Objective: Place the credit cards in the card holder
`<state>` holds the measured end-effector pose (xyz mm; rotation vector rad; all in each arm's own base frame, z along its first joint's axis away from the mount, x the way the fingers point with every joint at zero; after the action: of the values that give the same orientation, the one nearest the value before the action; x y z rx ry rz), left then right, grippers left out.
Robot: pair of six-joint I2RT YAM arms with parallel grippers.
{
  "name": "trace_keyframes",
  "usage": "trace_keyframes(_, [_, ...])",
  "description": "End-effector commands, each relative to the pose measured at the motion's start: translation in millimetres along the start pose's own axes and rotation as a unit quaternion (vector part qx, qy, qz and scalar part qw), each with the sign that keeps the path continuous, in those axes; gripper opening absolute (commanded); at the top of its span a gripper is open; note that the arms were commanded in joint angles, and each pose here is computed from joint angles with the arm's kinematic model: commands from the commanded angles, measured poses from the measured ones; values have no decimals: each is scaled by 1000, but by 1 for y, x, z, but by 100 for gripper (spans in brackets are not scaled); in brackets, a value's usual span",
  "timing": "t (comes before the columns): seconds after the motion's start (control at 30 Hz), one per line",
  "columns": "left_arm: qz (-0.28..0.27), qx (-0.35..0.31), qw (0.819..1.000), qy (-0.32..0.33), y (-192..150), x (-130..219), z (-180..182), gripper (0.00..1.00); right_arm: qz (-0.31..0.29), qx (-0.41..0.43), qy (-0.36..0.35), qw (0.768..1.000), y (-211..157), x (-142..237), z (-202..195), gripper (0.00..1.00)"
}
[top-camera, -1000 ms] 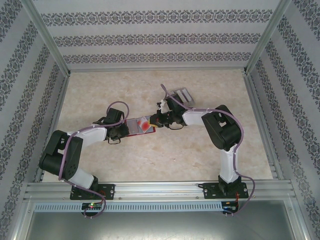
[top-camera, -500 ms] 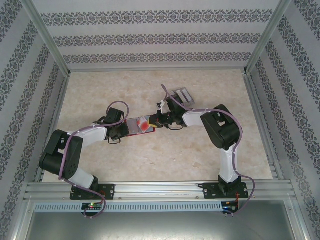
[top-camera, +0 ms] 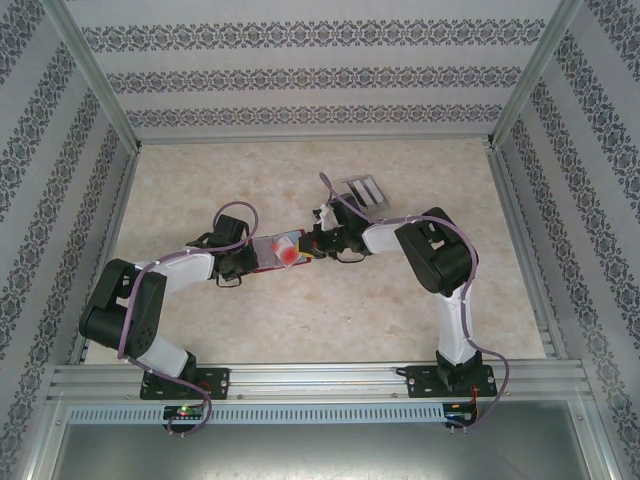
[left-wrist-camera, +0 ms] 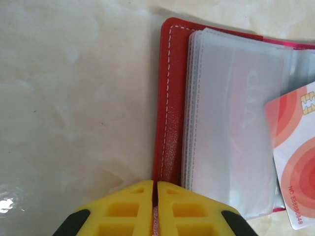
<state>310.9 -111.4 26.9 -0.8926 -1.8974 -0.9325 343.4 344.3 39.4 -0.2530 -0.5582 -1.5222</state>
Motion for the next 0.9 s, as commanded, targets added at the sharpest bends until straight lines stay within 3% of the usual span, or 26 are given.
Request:
trace_keyframes(0.0, [20,-1,1000,24,-9,-5,9,10,-18,9,-4,1000,5,-11,2,0])
trace_keyframes(0.57, [24,-1,999,22,-10,-6,8,9,-77,3,-3,997,18,-20,4,0])
trace_keyframes(0.87, [22,0,1000,22,-10,-6,9,9,-84,-8,-1,996,2,-29,13,0])
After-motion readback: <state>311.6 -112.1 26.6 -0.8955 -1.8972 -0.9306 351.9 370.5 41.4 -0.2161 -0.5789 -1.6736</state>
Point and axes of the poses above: each hand's point on the last joint's axis, 136 mm out from that joint toward the fingers, its own x axis back along the fingers, its own z axis along the line the jaws close on, y = z × x, the point moved 1 cm from there along x, back along the fingers, and after that the axes turned 7 degrees about x, right-handed, at the moved point
